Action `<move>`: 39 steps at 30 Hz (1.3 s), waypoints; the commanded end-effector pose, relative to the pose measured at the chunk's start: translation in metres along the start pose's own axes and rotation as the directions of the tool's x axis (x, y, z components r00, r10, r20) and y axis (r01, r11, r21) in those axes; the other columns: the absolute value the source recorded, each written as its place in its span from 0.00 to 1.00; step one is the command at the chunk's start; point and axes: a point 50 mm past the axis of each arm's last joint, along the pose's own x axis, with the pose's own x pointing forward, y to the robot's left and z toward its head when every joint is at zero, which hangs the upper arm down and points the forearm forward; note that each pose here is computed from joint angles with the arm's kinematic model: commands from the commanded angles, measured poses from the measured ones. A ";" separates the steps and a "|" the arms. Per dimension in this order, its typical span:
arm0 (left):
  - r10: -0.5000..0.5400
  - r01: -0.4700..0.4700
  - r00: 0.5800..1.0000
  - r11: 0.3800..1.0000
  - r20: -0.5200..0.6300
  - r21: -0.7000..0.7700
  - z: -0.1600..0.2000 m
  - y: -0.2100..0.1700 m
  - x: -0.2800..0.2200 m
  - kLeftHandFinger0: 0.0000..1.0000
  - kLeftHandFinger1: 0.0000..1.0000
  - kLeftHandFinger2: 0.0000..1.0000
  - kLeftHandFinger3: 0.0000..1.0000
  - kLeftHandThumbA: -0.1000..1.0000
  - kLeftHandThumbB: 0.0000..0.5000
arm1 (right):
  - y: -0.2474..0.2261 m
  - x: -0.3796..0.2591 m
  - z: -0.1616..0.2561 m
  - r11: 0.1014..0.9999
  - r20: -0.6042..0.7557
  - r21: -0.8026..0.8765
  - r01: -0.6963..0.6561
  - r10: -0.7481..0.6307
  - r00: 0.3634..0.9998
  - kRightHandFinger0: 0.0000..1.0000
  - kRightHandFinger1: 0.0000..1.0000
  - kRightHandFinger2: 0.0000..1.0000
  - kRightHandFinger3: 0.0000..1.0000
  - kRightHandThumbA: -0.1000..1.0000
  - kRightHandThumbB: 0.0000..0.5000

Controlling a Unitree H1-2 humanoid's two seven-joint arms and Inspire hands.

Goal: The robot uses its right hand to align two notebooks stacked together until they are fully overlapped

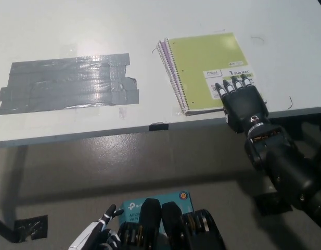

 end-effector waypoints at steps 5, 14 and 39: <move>-0.031 0.030 0.999 1.000 0.045 0.009 0.007 -0.002 0.000 0.29 0.30 0.30 0.92 1.00 1.00 | -0.028 0.006 0.011 0.998 0.074 -0.017 0.062 -0.061 0.995 1.00 1.00 1.00 1.00 1.00 0.84; -0.025 0.024 0.999 0.999 0.039 0.021 0.002 0.000 -0.004 0.29 0.29 0.31 0.94 1.00 1.00 | -0.014 0.002 -0.004 0.999 0.024 -0.032 0.026 -0.025 0.999 1.00 1.00 1.00 1.00 1.00 0.80; -0.031 0.031 0.999 1.000 -0.025 0.006 -0.017 -0.004 -0.015 0.28 0.29 0.33 0.93 1.00 1.00 | -0.032 -0.004 -0.014 0.987 -0.026 -0.101 0.128 -0.132 0.991 1.00 1.00 1.00 1.00 1.00 1.00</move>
